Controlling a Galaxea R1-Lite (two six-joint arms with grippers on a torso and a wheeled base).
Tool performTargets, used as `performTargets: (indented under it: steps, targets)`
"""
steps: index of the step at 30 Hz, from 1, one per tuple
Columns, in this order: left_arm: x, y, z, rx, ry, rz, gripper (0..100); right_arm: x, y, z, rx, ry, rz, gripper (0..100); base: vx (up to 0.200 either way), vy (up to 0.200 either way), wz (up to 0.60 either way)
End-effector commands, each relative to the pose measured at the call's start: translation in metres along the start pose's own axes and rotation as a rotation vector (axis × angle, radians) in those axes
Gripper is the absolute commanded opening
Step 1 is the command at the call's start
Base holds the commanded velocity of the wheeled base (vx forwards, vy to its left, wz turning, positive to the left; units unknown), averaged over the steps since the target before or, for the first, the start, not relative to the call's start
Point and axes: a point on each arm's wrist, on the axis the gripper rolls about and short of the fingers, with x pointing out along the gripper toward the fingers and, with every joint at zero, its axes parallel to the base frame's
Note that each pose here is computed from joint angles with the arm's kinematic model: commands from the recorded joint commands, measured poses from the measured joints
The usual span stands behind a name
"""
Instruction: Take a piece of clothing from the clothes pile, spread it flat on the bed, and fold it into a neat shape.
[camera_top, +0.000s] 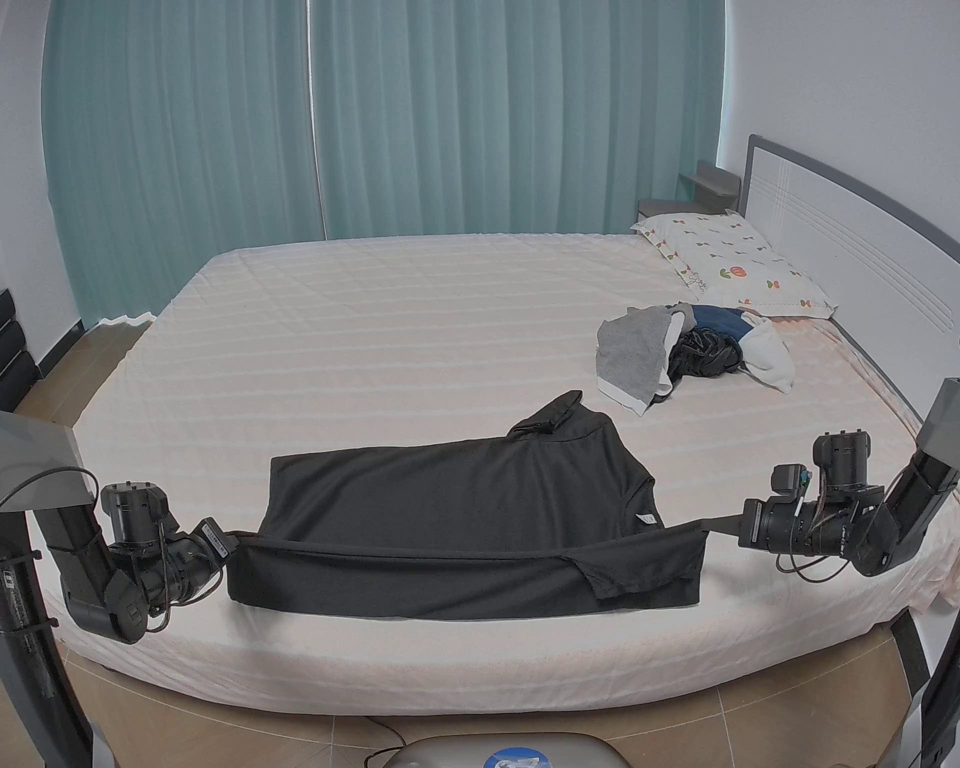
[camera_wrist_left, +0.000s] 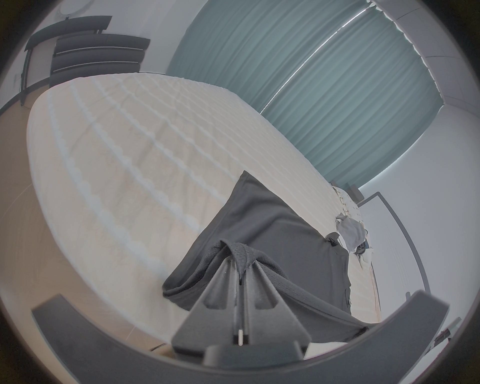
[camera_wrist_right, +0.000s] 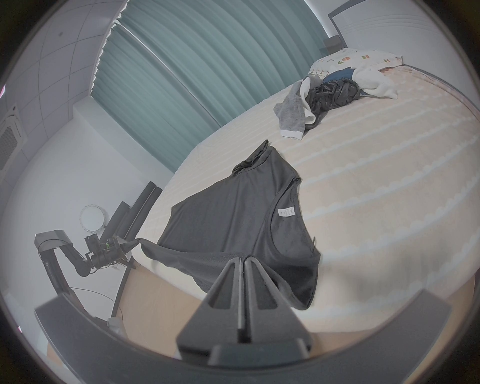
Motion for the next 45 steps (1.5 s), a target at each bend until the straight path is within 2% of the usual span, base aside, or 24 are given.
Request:
performTargets:
  steps: [1, 2, 8, 14, 23, 28, 37, 38, 42, 45]
  targets:
    - [0.023, -0.001, -0.003, 0.008, 0.001, 0.006, 0, 0.021, -0.01, 0.003, 0.008, 0.018, -0.019, 0, 0.0, 0.0, 0.0]
    - [0.031, -0.003, -0.001, 0.011, -0.002, 0.006, 0, 0.028, -0.014, 0.003, 0.012, 0.022, -0.041, 0, 0.0, 0.0, 0.0]
    - [0.045, -0.006, -0.003, 0.012, 0.019, 0.045, 0, 0.04, -0.016, 0.003, 0.016, 0.027, -0.041, 0, 0.0, 0.0, 0.0]
    - [0.067, -0.007, -0.008, -0.032, -0.007, 0.079, 0, 0.059, -0.021, 0.004, 0.038, 0.021, -0.059, 0, 0.0, 0.0, 0.0]
    - [0.076, -0.005, -0.016, -0.028, 0.008, 0.087, 0, 0.076, -0.026, -0.001, 0.06, 0.031, -0.075, 0, 0.0, 0.0, 0.0]
    - [0.085, -0.002, -0.017, -0.034, -0.019, 0.117, 0, 0.084, -0.032, -0.002, 0.071, 0.026, -0.096, 0, 0.0, 0.0, 0.0]
    - [0.087, -0.005, -0.014, -0.076, -0.04, 0.112, 0, 0.09, -0.033, 0.0, 0.108, 0.014, -0.1, 0, 0.0, 0.0, 0.0]
    - [0.087, -0.005, -0.014, -0.078, -0.04, 0.112, 100, 0.091, -0.034, 0.0, 0.107, 0.012, -0.101, 100, 0.0, 0.0, 0.0]
    - [0.087, -0.005, -0.013, -0.088, -0.044, 0.111, 100, 0.093, -0.032, 0.002, 0.141, 0.003, -0.093, 100, 0.0, 0.0, 0.0]
    - [0.087, -0.006, -0.012, -0.146, -0.049, 0.105, 100, 0.084, -0.028, 0.012, 0.192, -0.042, -0.084, 100, 0.0, 0.0, 0.0]
